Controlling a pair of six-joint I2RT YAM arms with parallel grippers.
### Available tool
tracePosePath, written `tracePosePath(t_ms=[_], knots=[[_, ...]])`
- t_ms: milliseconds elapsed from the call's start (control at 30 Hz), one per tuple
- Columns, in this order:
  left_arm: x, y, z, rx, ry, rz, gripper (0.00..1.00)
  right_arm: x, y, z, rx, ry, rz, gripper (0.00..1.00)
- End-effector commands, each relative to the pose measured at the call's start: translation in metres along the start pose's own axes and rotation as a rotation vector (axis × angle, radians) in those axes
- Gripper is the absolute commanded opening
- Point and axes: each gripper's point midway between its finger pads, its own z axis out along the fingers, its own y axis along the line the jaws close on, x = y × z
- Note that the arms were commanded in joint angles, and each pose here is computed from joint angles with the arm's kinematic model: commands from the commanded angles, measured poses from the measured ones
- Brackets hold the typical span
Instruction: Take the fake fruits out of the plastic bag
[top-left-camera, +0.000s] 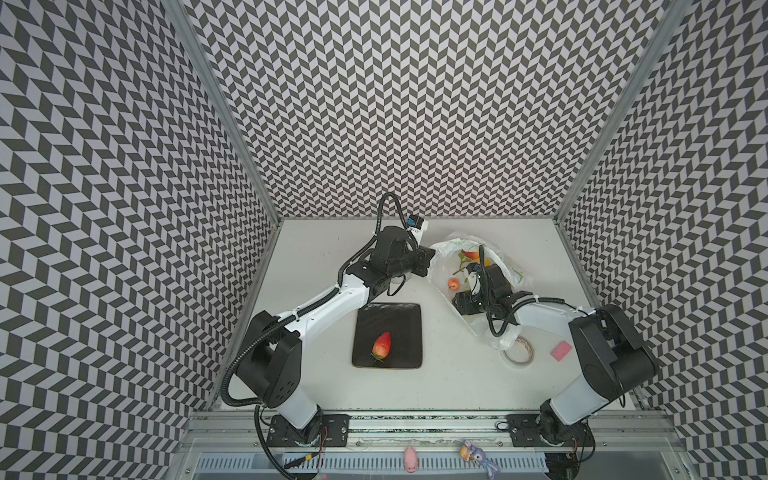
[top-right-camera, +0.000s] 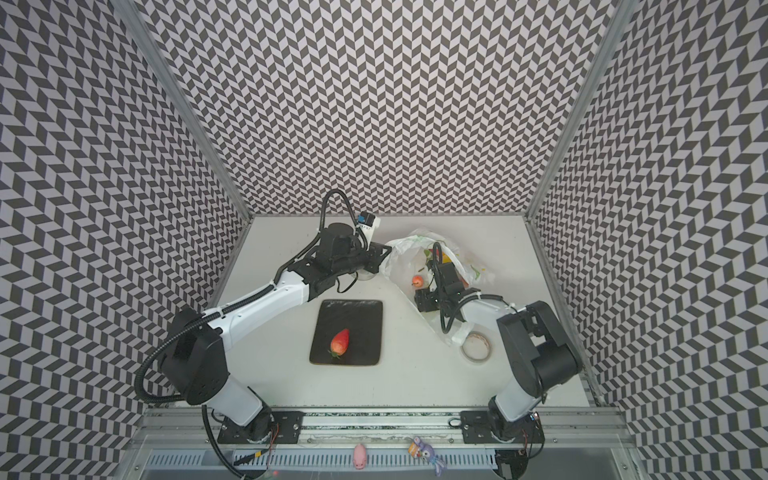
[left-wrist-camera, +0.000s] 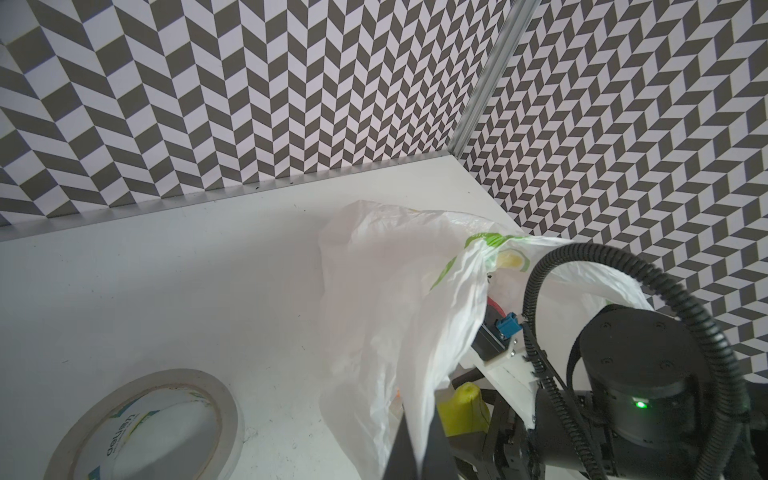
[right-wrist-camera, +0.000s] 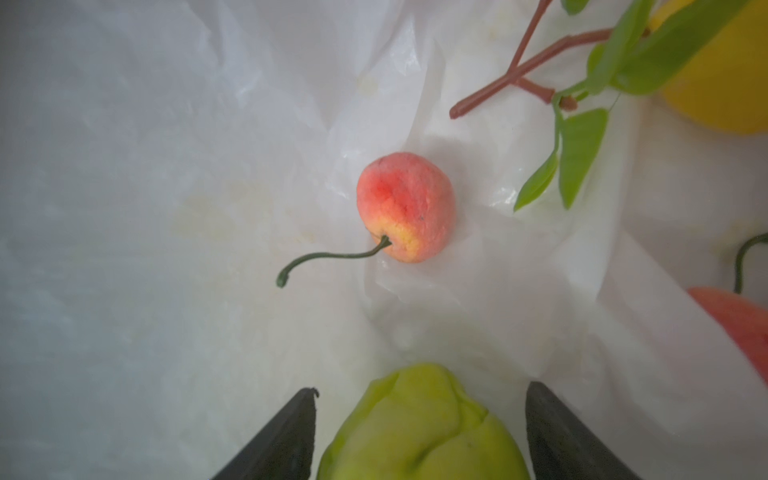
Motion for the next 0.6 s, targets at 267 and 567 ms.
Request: tracePosePath(t_ms=[267, 567], knots=[[-0.017, -0.005, -0.009, 0.003, -0.038, 0.005, 0.0, 0.002, 0.003, -0.019, 0.06, 0.064, 0.12, 0.78], [-0.018, -0.006, -0.009, 0.004, -0.037, -0.003, 0.0, -0.007, 0.01, -0.024, 0.039, 0.013, 0.123, 0.56]])
